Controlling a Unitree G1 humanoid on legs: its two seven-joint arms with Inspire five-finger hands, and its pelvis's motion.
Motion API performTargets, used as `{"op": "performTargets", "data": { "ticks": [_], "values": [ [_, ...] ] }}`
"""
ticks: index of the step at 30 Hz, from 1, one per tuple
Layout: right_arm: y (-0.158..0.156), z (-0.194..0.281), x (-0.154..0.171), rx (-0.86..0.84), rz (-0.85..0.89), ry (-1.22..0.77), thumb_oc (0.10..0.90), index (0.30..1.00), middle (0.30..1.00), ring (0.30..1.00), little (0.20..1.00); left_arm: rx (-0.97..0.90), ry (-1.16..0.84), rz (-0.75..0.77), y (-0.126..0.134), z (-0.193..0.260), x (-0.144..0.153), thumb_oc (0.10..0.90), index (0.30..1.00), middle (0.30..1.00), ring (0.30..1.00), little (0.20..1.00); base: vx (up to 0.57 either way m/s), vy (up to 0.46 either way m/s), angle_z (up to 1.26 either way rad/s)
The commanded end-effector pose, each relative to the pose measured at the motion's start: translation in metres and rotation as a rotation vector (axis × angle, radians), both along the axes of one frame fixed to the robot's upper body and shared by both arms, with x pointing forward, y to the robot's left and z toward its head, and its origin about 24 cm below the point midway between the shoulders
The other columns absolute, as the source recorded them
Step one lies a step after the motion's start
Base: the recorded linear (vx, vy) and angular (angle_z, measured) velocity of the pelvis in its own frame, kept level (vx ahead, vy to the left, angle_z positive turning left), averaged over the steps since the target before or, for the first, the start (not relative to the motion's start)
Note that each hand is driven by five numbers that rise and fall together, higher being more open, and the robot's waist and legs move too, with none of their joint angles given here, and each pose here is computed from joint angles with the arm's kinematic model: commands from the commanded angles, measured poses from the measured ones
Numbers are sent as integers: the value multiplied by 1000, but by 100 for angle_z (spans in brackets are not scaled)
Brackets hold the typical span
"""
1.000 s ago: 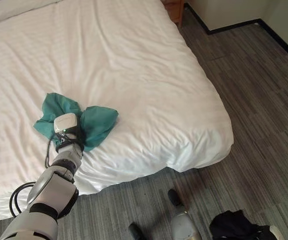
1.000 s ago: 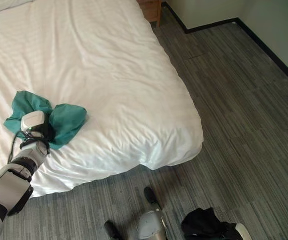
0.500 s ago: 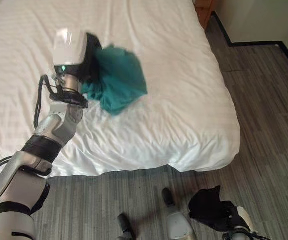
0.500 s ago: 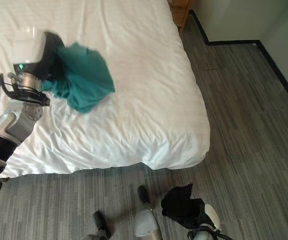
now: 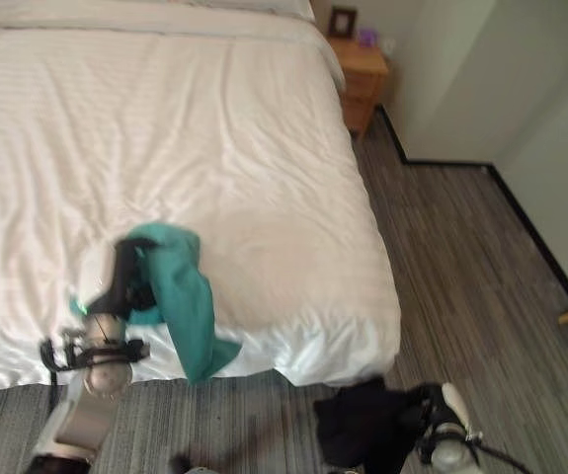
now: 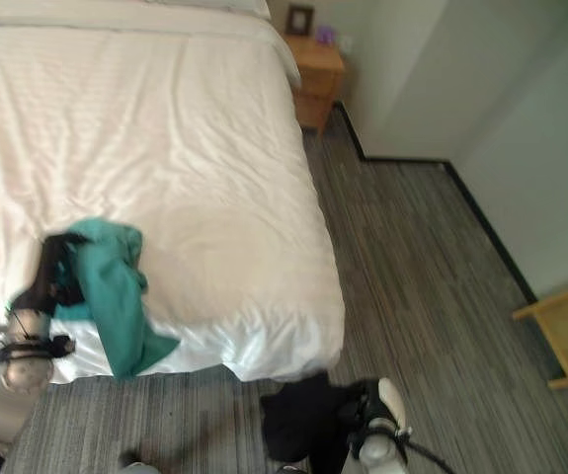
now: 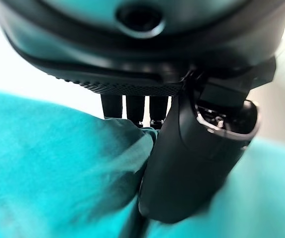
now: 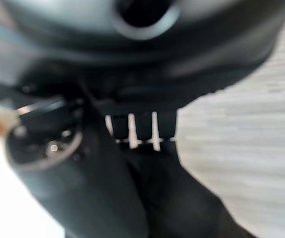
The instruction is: Pick up bed clothes into laundry basket.
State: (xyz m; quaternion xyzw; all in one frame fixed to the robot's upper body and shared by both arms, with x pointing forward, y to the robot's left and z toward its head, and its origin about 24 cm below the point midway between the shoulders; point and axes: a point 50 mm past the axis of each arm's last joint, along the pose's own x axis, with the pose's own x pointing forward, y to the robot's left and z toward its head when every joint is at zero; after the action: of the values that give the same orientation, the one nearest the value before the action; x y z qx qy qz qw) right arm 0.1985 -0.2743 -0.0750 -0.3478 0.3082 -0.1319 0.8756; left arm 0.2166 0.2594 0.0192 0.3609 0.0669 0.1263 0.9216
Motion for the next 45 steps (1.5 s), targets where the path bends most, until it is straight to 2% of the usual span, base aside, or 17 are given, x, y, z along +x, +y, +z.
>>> {"op": "performTargets", "data": {
  "ticks": [1, 3, 4, 5, 8, 13, 14, 15, 23, 29, 30, 31, 35, 36, 38, 42, 45],
  "values": [
    [-2, 29, 12, -111, 105, -141, 400, 300, 300, 300, 300, -80, -224, -149, -35, 38, 25, 400, 300, 300, 300, 300, -228, -211, -135],
    [7, 43, 22, -125, 156, -223, 400, 300, 300, 300, 300, -151, -210, -195, -55, 30, 28, 400, 300, 300, 300, 300, -297, -214, -108],
    [-14, 61, 14, -128, 156, -250, 400, 300, 300, 300, 300, -126, -225, -178, -50, 34, 29, 400, 300, 300, 300, 300, -359, -250, -77],
    [-14, 89, 19, -200, 203, -375, 400, 300, 300, 300, 300, -129, -276, -257, -69, 46, 39, 400, 300, 300, 300, 300, -305, -188, -64],
    [-15, 100, 12, -218, 249, -410, 400, 300, 300, 300, 300, -119, -356, -374, -99, 65, 51, 400, 300, 300, 300, 300, -268, -174, -112],
    [-15, 87, 26, -191, 222, -377, 400, 300, 300, 300, 300, -211, -439, -597, -163, 93, 68, 400, 300, 300, 300, 300, -142, -137, -102],
    [-15, 87, 26, -190, 222, -378, 400, 300, 300, 300, 300, -211, -440, -598, -163, 94, 68, 400, 300, 300, 300, 300, 1, -115, -98],
    [-16, 83, 27, -207, 216, -353, 400, 300, 300, 300, 300, -312, -448, -697, -189, 102, 64, 400, 300, 300, 300, 300, 41, -51, -105],
    [-28, 74, 32, -209, 149, -291, 400, 300, 300, 300, 300, -516, -305, -923, -251, 99, 59, 400, 300, 300, 300, 300, 194, 53, -111],
    [-26, 76, 28, -216, 161, -328, 400, 300, 300, 300, 300, -337, -495, -793, -232, 119, 67, 400, 300, 300, 300, 300, 317, 46, -77],
    [-27, 70, 21, -219, 135, -326, 400, 300, 300, 300, 300, -195, -460, -675, -209, 102, 76, 400, 300, 300, 300, 300, 384, 0, -66],
    [-27, 70, 21, -219, 135, -326, 400, 300, 300, 300, 300, -194, -460, -674, -209, 102, 76, 400, 300, 300, 300, 300, 478, -30, -57],
    [-20, 98, 34, -246, 171, -438, 400, 300, 300, 300, 300, -45, -347, -438, -148, 67, 80, 400, 300, 300, 300, 300, 228, -4, -36],
    [-18, 110, 38, -250, 180, -496, 400, 300, 300, 300, 300, 2, -279, -340, -120, 49, 77, 400, 300, 300, 300, 300, 269, -23, -30],
    [-13, 120, 41, -243, 190, -545, 400, 300, 300, 300, 300, 13, -238, -252, -98, 38, 72, 400, 300, 300, 300, 300, 327, -92, -35],
    [-6, 127, 43, -235, 221, -580, 400, 300, 300, 300, 300, 30, -177, -151, -70, 22, 60, 400, 300, 300, 300, 300, 389, -198, -6],
    [0, 125, 42, -219, 231, -580, 400, 300, 300, 300, 300, 4, -159, -124, -67, 17, 57, 400, 300, 300, 300, 300, 424, -251, 14]
  ]
}}
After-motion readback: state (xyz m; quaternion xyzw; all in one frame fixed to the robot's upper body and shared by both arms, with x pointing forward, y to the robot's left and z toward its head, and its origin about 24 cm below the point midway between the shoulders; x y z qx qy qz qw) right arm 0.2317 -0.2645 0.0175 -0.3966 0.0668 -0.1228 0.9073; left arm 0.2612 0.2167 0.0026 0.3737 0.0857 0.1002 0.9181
